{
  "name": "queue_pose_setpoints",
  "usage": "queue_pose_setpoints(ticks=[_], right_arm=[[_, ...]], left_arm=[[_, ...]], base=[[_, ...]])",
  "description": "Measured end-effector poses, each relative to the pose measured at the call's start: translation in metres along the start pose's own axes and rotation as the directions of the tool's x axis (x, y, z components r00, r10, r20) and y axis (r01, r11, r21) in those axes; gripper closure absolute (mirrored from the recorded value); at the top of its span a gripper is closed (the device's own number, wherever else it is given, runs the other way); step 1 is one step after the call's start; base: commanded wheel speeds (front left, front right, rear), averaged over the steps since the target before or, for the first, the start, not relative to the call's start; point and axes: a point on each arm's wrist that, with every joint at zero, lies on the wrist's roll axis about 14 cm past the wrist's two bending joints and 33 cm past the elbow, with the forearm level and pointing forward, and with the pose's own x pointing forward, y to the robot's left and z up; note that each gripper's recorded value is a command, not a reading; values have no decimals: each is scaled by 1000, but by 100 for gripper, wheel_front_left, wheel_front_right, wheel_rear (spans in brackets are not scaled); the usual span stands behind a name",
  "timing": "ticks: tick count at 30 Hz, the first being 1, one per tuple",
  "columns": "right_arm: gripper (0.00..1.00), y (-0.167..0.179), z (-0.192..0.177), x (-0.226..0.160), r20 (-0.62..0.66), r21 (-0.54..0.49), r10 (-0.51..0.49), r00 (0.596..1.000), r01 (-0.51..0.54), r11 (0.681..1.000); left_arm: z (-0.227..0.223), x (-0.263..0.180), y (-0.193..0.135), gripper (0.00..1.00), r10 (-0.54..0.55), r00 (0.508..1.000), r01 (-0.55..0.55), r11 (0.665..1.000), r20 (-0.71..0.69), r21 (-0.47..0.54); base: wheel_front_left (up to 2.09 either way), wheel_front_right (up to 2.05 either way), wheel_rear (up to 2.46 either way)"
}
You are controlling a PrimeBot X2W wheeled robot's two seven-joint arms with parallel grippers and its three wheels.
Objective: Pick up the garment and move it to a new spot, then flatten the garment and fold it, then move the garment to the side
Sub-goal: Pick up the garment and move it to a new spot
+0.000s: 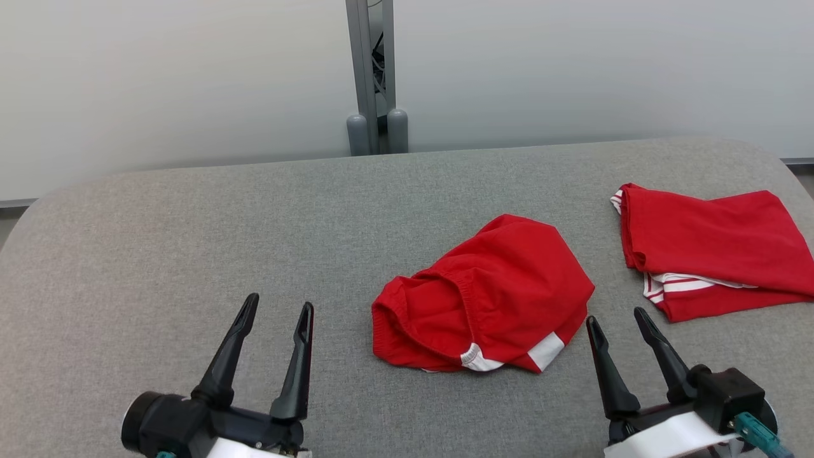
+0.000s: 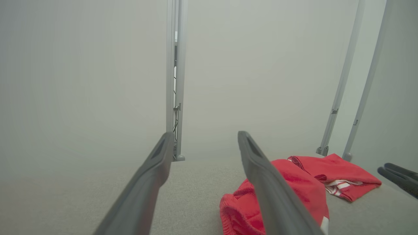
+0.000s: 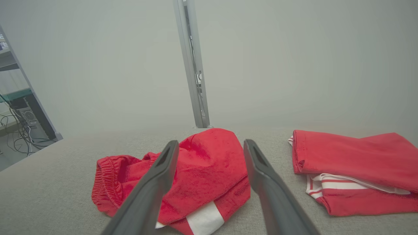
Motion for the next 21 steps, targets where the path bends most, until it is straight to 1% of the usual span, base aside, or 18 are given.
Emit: queue_pose_setpoints(ticks=[3, 5, 9, 15, 21], right_arm=[[0, -7, -4, -9, -13, 4, -26, 1000, 26, 1000], [0, -11, -6, -15, -19, 12, -43, 999, 43, 999], [0, -12, -6, -21, -18, 14, -51, 999, 52, 999], [0, -8, -3, -20, -8, 10, -37, 999, 37, 999], [0, -3, -2, -18, -5, 11, -21, 1000, 21, 1000]], left_arm=[[1, -10, -1, 0, 13, 1000, -13, 1000, -3, 16], [-2, -18, -3, 0, 14, 1000, -13, 999, -16, 46], [-1, -26, 1, 0, 46, 999, -44, 996, -20, 75], [-7, -36, 18, 0, 129, 991, -125, 988, -39, 90], [-11, -39, 26, 0, 171, 984, -167, 983, -51, 80]], base=[[0, 0, 0], [0, 0, 0], [0, 0, 0], [0, 0, 0], [0, 0, 0]])
